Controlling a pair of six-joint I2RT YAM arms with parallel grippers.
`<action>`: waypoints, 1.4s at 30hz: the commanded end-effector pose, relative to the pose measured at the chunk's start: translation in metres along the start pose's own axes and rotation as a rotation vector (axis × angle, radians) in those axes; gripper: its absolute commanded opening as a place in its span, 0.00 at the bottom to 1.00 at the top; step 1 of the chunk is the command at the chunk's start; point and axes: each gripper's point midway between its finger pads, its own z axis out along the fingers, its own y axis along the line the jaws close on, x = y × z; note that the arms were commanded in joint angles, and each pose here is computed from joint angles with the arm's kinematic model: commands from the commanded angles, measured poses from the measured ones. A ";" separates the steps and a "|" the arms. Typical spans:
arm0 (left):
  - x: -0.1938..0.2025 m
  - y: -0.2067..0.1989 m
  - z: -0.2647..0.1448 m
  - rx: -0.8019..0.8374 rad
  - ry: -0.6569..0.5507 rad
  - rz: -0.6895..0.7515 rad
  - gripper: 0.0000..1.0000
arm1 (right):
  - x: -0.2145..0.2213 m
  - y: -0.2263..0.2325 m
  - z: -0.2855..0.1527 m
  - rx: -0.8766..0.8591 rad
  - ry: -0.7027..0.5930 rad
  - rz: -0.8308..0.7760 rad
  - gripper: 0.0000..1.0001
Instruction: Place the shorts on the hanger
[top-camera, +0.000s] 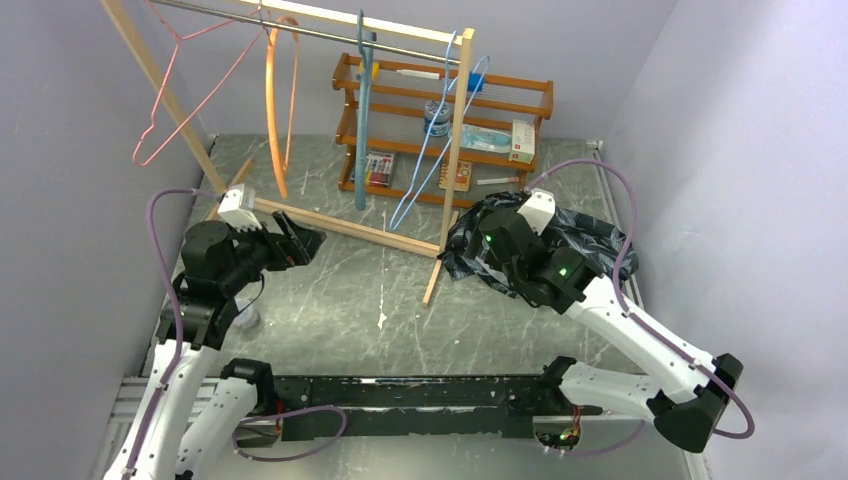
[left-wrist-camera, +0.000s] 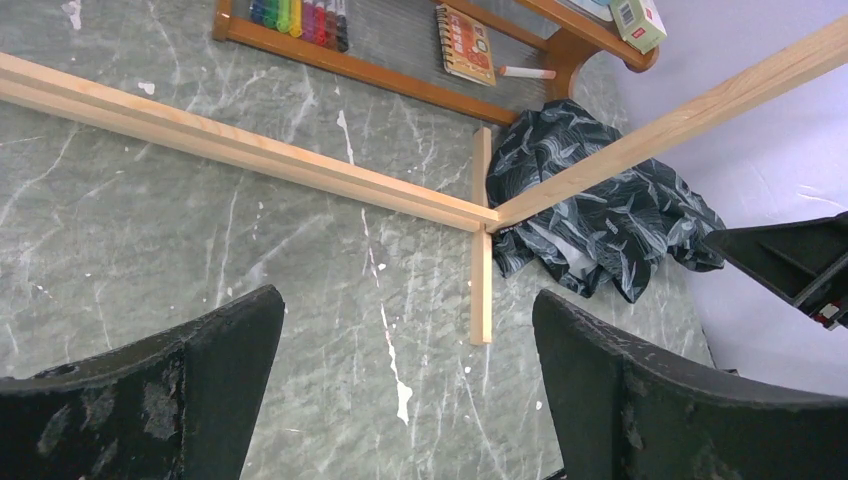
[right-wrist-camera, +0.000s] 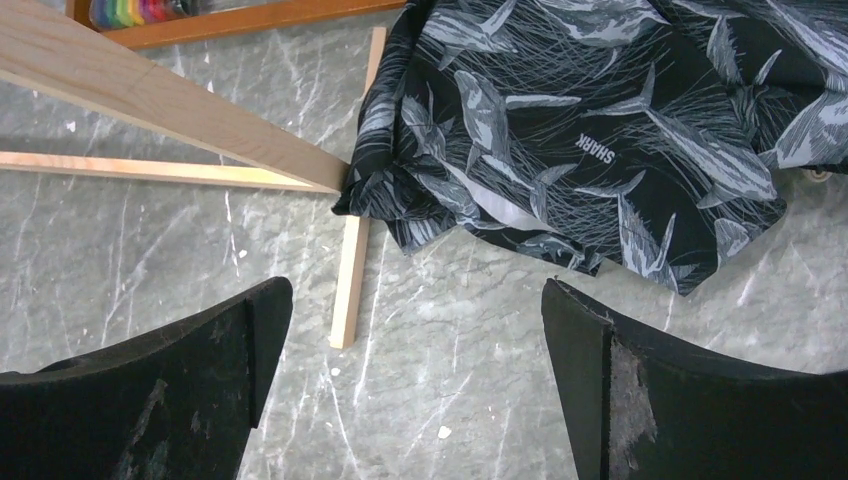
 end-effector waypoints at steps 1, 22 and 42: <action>-0.018 -0.008 -0.002 0.028 -0.063 0.024 0.99 | -0.010 0.005 -0.001 0.004 -0.035 0.041 1.00; -0.005 0.015 0.003 -0.023 -0.095 0.083 0.99 | -0.009 -0.058 0.079 0.323 -0.044 0.051 0.99; -0.007 0.009 -0.004 0.008 -0.119 0.114 1.00 | 0.053 -0.124 0.197 0.330 0.207 0.195 0.91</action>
